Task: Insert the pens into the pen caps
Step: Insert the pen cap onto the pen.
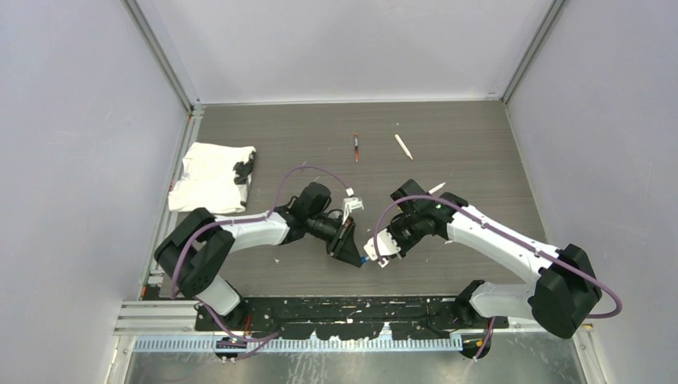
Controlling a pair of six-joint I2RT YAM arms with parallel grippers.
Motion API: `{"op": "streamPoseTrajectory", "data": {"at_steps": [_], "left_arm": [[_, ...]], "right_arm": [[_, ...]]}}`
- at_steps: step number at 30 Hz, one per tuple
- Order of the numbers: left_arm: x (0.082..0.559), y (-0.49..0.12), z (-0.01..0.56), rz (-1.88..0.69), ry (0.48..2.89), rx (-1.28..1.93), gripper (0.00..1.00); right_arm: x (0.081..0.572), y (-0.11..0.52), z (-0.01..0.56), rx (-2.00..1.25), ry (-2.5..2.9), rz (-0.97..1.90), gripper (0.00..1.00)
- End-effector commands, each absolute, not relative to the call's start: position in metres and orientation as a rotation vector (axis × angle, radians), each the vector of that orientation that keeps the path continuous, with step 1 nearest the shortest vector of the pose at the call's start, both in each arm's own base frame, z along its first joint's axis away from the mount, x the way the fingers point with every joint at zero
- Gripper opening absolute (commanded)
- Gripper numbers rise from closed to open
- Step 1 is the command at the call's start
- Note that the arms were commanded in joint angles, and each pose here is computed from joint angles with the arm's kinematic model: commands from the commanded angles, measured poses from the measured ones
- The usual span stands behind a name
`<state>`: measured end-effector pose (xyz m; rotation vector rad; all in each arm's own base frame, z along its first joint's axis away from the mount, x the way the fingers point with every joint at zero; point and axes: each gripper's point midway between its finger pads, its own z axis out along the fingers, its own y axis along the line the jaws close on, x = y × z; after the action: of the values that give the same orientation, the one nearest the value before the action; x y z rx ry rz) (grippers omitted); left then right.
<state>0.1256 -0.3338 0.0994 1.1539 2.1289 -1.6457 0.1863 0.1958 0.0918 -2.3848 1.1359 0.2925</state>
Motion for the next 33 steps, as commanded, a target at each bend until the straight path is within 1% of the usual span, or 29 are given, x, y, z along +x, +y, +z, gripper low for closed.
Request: {"op": "streamPoseTrajectory", "data": {"at_steps": [1, 14, 18, 24, 30, 33], "left_arm": [[0.131, -0.345, 0.111, -1.659, 2.072, 1.169, 0.01], [0.126, -0.348, 0.116, -1.662, 2.042, 1.191, 0.01], [0.13, -0.349, 0.112, -1.637, 2.078, 1.165, 0.01], [0.133, -0.359, 0.119, -1.705, 2.059, 1.124, 0.01], [0.139, -0.365, 0.12, -1.718, 2.073, 1.067, 0.01], [0.15, -0.367, 0.124, -1.693, 2.065, 0.998, 0.03]], "right_arm": [[0.178, 0.21, 0.093, -2.376, 1.1, 0.359, 0.01], [0.173, 0.213, 0.09, -2.396, 1.09, 0.38, 0.01], [0.159, 0.213, 0.088, -2.435, 1.023, 0.457, 0.01], [0.146, 0.216, 0.085, -2.449, 0.993, 0.549, 0.01], [0.139, 0.226, 0.091, -2.39, 1.039, 0.655, 0.01], [0.139, 0.233, 0.095, -2.331, 1.132, 0.708, 0.01]]}}
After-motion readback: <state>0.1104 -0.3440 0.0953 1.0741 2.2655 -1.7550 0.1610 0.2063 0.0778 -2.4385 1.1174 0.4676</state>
